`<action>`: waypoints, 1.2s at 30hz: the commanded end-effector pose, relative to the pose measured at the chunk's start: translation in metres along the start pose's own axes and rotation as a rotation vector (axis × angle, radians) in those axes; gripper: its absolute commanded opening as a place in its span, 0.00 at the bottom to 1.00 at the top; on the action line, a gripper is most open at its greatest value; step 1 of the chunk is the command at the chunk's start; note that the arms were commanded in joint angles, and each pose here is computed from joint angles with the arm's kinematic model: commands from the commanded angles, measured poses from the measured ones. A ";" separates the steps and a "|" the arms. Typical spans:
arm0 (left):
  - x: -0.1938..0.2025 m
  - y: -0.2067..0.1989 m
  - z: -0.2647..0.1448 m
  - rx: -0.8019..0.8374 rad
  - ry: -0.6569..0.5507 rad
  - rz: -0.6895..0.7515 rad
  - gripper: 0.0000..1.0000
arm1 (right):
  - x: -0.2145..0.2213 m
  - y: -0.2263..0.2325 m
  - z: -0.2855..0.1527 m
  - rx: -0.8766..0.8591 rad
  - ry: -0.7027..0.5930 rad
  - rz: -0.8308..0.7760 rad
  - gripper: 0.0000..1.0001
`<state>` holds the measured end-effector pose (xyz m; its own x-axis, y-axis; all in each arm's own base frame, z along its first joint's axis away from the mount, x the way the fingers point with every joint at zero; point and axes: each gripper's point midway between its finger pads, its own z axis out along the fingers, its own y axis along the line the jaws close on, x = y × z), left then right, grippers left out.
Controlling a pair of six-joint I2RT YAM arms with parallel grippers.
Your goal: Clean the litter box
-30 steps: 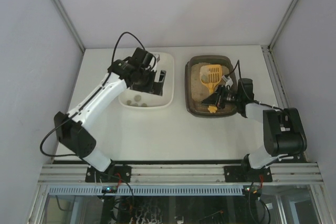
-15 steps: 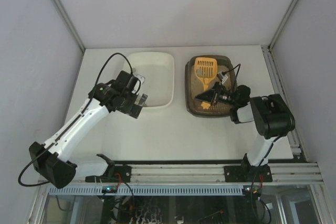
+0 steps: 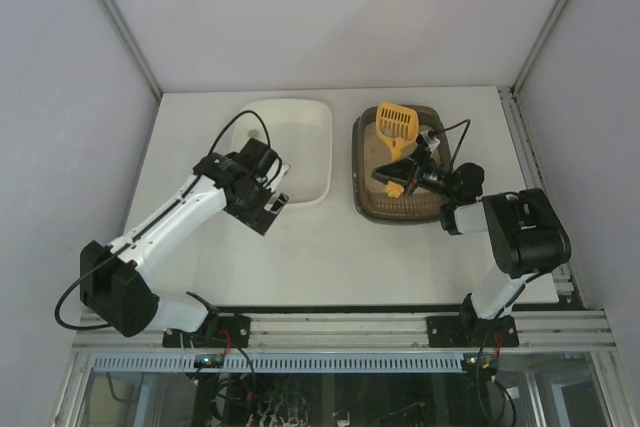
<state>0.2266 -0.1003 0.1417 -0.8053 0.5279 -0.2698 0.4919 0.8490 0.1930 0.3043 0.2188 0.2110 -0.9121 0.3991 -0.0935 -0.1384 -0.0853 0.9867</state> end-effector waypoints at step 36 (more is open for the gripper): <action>0.007 -0.031 -0.020 0.298 -0.018 0.066 0.93 | 0.016 -0.043 -0.037 0.424 0.057 -0.193 0.00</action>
<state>0.1964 -0.1187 0.1432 -0.7859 0.5682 -0.2438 0.5972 0.7998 -0.0610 0.3043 0.2118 0.1954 -0.8630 0.3720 -0.3419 -0.2046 0.3615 0.9097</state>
